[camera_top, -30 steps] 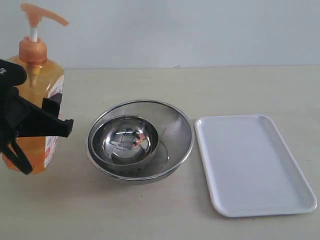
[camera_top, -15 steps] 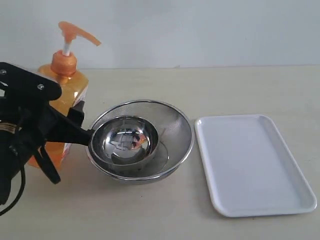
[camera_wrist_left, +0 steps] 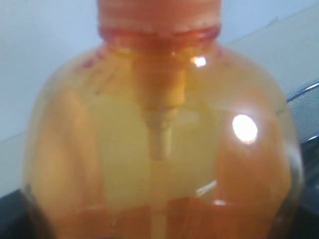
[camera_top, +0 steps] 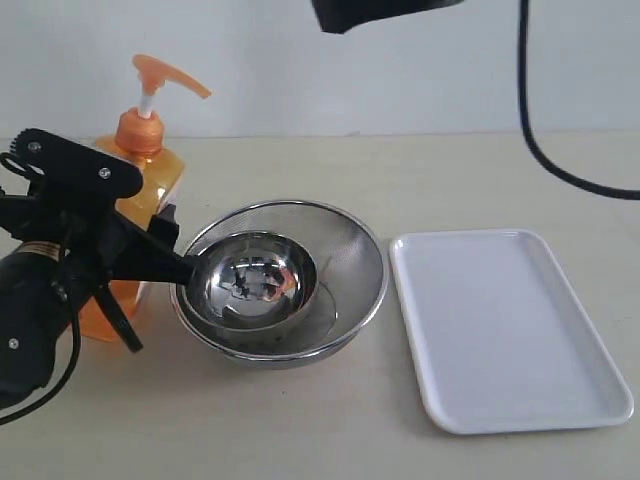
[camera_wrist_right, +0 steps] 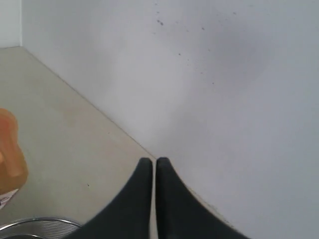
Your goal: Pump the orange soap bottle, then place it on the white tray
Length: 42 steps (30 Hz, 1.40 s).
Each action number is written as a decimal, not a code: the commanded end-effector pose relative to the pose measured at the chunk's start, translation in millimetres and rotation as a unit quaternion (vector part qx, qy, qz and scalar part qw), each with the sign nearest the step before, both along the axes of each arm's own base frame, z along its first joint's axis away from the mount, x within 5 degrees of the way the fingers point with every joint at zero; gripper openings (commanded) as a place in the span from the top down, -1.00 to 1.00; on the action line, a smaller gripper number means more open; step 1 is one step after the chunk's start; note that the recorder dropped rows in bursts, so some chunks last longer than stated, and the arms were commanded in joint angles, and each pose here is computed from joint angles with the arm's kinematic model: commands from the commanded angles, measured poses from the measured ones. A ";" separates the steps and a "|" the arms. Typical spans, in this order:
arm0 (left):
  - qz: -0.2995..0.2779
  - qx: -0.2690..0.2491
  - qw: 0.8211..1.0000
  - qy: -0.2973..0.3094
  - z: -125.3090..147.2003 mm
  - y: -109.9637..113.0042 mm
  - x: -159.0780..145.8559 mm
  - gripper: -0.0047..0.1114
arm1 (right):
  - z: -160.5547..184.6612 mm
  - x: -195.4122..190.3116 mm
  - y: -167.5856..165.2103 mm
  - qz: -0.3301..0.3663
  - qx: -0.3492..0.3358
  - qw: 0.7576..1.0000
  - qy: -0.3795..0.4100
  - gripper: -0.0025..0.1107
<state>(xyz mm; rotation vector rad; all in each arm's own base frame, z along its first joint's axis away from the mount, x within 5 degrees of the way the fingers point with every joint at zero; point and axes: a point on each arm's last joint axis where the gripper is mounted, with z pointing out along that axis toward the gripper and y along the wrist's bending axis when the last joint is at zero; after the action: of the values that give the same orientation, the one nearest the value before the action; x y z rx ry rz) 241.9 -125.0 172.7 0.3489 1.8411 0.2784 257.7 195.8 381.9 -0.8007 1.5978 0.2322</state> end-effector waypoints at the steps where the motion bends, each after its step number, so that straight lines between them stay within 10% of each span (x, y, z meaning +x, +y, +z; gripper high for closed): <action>1: -0.014 0.000 0.999 -0.039 9.9 -3.0 4.0 0.84 | 5.0 5.8 36.2 0.033 -0.064 0.997 0.005 0.96; 10: -0.023 -0.003 0.999 -0.034 9.0 -4.6 3.7 0.84 | 3.9 20.6 94.3 0.189 -0.094 0.974 0.080 0.96; 42: -0.028 0.012 1.000 -0.006 -6.4 -7.1 5.4 0.84 | -11.9 54.6 105.6 0.209 -0.134 0.959 0.137 0.96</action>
<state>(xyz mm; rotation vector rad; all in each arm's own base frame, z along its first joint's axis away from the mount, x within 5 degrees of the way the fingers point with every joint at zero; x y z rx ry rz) 245.3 -132.3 164.5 0.4190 1.8417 0.2474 311.9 303.3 366.9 -1.3688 1.7290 0.4551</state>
